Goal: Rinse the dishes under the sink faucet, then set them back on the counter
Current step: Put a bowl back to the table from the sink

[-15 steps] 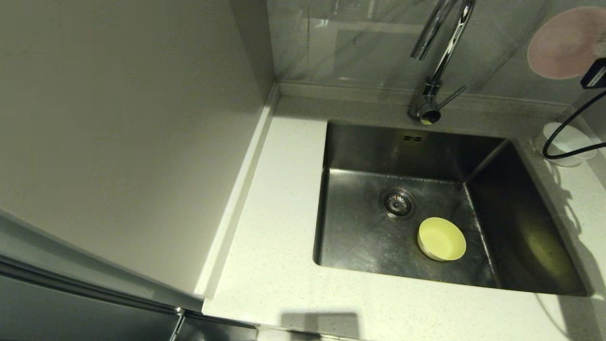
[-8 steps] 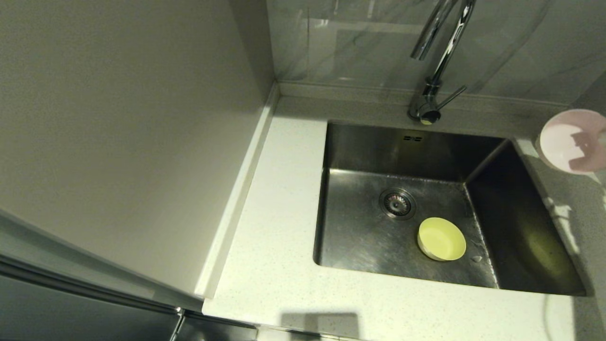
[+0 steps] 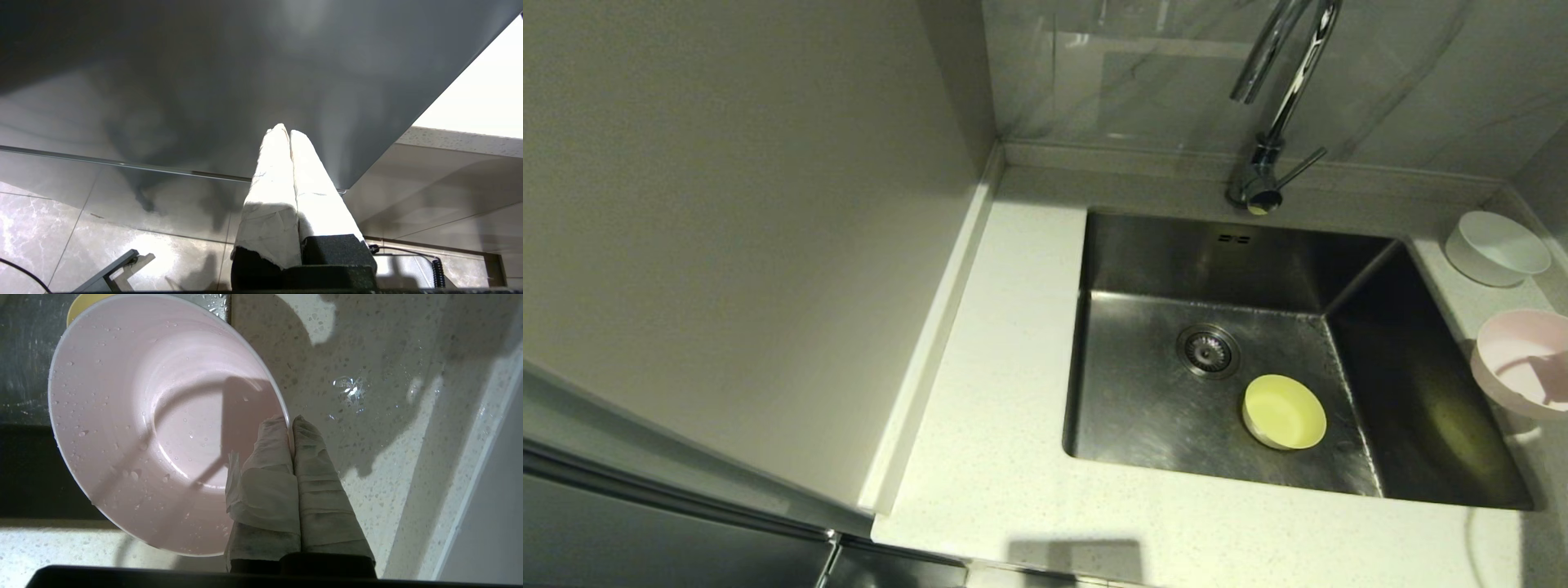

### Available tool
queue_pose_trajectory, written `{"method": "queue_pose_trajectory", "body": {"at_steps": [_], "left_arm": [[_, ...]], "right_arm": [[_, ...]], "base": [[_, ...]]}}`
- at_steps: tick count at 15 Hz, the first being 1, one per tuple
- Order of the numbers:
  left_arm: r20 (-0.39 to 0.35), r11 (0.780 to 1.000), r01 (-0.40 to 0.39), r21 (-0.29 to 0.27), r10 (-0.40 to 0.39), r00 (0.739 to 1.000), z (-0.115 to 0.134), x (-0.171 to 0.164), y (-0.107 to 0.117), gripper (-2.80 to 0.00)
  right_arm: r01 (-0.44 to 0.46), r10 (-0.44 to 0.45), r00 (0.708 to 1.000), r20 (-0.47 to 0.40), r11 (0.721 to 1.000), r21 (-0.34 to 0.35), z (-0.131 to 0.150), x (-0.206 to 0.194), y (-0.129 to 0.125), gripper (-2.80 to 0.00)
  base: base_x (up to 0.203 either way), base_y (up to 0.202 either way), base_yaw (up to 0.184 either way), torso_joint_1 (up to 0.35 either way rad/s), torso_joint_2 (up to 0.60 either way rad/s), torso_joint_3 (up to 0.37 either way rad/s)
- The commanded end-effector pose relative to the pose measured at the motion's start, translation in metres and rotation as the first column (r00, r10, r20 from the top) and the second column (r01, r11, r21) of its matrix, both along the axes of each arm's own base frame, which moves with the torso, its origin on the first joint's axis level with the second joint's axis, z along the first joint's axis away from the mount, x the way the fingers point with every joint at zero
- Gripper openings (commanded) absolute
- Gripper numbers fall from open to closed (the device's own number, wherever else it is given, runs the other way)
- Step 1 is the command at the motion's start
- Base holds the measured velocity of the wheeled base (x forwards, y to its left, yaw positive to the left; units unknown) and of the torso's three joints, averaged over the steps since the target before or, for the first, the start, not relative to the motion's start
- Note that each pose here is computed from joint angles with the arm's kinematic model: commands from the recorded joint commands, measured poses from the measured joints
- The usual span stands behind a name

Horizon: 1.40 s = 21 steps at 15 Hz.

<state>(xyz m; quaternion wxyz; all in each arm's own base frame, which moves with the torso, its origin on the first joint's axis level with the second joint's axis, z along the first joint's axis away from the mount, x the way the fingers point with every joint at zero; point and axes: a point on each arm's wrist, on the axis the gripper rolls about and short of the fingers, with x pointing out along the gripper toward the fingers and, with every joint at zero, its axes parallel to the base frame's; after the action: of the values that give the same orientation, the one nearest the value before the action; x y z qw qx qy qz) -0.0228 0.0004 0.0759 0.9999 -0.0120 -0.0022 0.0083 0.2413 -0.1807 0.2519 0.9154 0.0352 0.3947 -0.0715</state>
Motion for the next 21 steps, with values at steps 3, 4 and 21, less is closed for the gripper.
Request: {"method": "queue_pose_trajectory", "body": {"at_steps": [3,4,21], "left_arm": [[0.002,1.000,0.000,-0.001,0.000,1.000,0.000,0.000,0.000,-2.80],[0.002,1.000,0.000,-0.001,0.000,1.000,0.000,0.000,0.000,-2.80],[0.002,1.000,0.000,-0.001,0.000,1.000,0.000,0.000,0.000,-2.80]], "right_arm": [[-0.001,0.002,0.999,0.042,0.999,-0.033,-0.005,0.018,-0.014,-2.80],[0.001,0.004,0.997,0.073,0.998,-0.059,-0.005,0.022,-0.017,-2.80],[0.043,-0.005,0.983,0.182,0.977,-0.209,-0.002,0.038,-0.039,0.00]], "base": [[0.000,0.000,0.000,0.000,0.00,0.000],[0.000,0.000,0.000,0.000,0.00,0.000],[0.000,0.000,0.000,0.000,0.00,0.000]]}}
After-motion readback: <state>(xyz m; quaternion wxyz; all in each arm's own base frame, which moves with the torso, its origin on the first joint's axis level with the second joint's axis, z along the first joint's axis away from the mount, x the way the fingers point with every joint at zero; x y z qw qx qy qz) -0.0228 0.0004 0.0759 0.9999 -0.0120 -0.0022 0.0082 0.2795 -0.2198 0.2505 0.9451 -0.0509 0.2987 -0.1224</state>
